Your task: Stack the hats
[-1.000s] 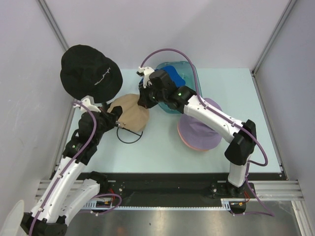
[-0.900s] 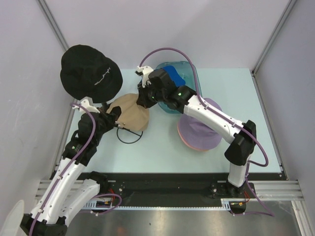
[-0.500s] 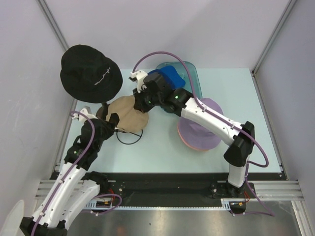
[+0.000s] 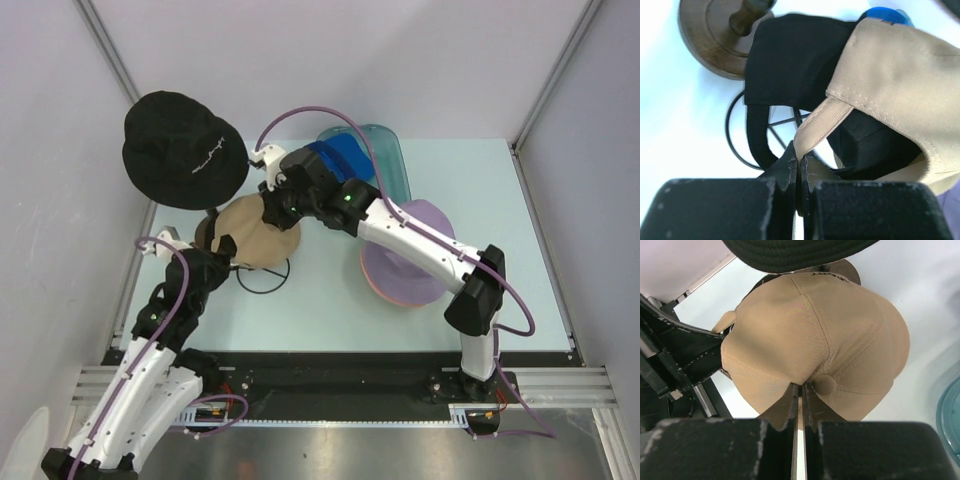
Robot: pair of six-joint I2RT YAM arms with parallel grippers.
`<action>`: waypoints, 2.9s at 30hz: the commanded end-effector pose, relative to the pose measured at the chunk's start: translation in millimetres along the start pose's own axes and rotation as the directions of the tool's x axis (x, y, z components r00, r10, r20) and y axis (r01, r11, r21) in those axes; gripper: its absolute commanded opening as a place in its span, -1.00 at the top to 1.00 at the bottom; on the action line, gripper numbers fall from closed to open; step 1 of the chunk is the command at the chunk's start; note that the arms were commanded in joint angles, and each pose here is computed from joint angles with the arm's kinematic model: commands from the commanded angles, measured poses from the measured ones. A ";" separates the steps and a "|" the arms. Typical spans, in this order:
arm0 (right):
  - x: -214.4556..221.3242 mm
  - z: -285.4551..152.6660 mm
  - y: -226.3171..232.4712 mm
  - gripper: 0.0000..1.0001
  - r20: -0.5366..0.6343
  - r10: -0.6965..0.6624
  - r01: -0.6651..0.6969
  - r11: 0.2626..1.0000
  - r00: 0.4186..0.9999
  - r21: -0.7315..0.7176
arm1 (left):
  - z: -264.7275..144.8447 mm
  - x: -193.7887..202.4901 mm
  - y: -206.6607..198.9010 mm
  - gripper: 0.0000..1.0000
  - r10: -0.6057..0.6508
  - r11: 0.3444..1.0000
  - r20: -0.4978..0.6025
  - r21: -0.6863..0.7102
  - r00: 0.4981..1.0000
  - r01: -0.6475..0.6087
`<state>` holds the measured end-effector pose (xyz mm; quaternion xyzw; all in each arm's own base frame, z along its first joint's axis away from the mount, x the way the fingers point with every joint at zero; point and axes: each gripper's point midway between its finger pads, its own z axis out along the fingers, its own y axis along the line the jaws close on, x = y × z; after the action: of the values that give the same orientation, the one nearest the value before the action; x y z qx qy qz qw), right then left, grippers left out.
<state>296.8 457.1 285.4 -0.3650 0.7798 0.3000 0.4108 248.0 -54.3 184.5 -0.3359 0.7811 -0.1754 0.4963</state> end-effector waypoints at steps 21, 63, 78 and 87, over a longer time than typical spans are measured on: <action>-48.4 -16.2 45.0 0.30 0.156 -0.094 0.112 0.988 0.983 -0.109 | 33.2 86.6 93.7 0.99 -0.101 0.974 -0.213 -0.219 0.972 0.054; 34.0 64.8 -265.8 -0.46 0.213 0.329 -0.382 0.627 0.920 0.679 | -2.9 19.4 61.4 -0.25 -0.040 0.987 -0.068 -0.158 0.997 0.028; 55.1 78.8 -278.0 0.57 0.178 0.339 -0.362 0.626 0.924 0.691 | -2.6 10.2 51.8 -0.22 0.001 0.994 -0.040 -0.108 0.999 -0.005; 28.5 46.7 -282.7 1.00 0.215 0.289 -0.354 0.630 0.933 0.692 | 31.3 18.3 40.0 0.11 0.098 0.993 -0.084 -0.058 0.992 -0.103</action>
<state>528.6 339.2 121.0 -0.0317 0.8998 0.0365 0.4337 240.3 -34.5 134.1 -0.3396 0.8166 -0.1411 0.4449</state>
